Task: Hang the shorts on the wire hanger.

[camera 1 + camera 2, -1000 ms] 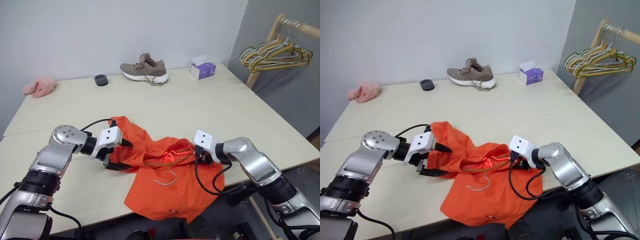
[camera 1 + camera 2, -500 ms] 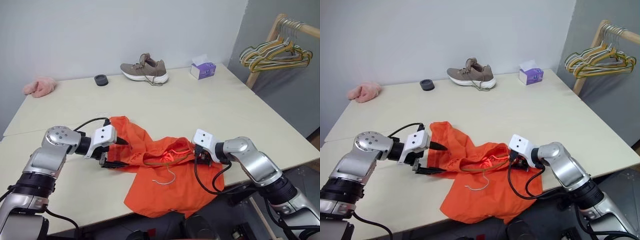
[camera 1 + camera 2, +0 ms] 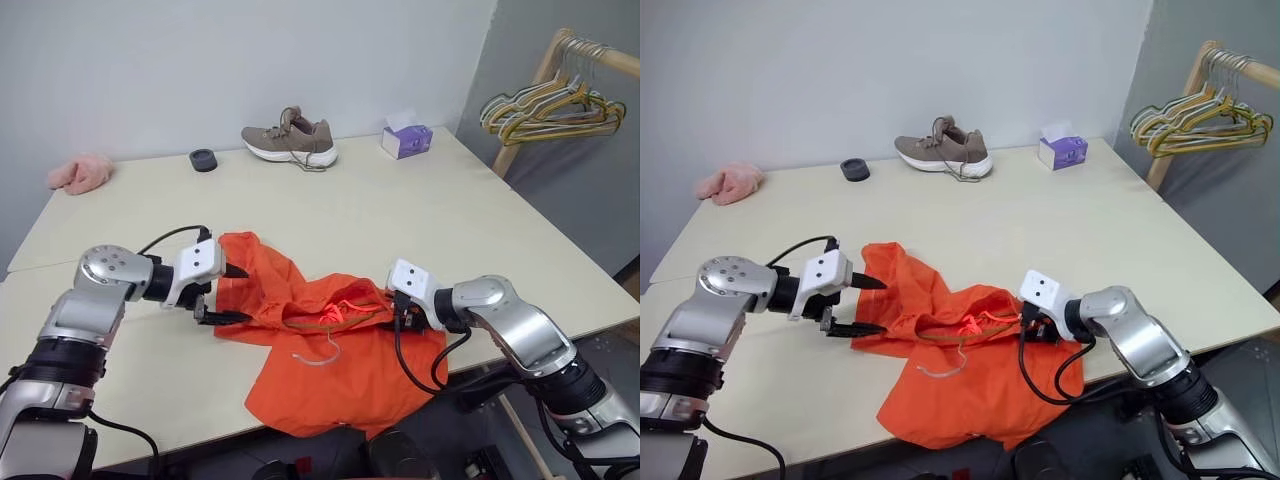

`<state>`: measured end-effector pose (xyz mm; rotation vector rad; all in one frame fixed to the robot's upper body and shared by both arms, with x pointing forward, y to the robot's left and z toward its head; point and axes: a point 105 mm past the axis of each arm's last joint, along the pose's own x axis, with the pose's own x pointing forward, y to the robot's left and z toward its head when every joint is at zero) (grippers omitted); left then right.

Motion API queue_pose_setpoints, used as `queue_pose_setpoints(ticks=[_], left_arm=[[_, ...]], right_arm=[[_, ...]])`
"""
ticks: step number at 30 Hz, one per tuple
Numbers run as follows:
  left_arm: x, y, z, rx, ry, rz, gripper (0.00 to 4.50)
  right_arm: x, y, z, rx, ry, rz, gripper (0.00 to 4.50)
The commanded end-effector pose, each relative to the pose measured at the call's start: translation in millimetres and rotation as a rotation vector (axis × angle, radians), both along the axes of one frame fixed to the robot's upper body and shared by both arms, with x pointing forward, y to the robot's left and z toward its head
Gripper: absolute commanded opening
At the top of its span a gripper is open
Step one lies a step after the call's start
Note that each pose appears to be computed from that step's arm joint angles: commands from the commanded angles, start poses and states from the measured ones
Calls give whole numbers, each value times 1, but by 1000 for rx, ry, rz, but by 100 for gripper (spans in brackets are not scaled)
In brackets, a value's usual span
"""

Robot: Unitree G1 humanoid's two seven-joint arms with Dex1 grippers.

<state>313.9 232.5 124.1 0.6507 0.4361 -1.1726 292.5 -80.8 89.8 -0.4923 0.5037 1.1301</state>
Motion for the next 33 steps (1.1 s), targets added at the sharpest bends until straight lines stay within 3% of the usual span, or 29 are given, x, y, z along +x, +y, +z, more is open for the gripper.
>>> queue_pose_setpoints(ticks=[1,10,26,30,33], left_arm=[[0,4,14,3,-33,-13,450],[-12,1,5,45,-1,-76,450],[5,-60,-22,-3,-51,-209,450],[4,-62,-30,-9,-10,-215,367],[2,-65,-35,-20,9,-219,276]], right_arm=[[2,0,16,46,-17,-28,204],[2,4,18,207,216,-222,204],[-2,8,17,189,217,-210,204],[-5,10,16,177,197,-187,204],[-5,11,17,171,177,-175,204]])
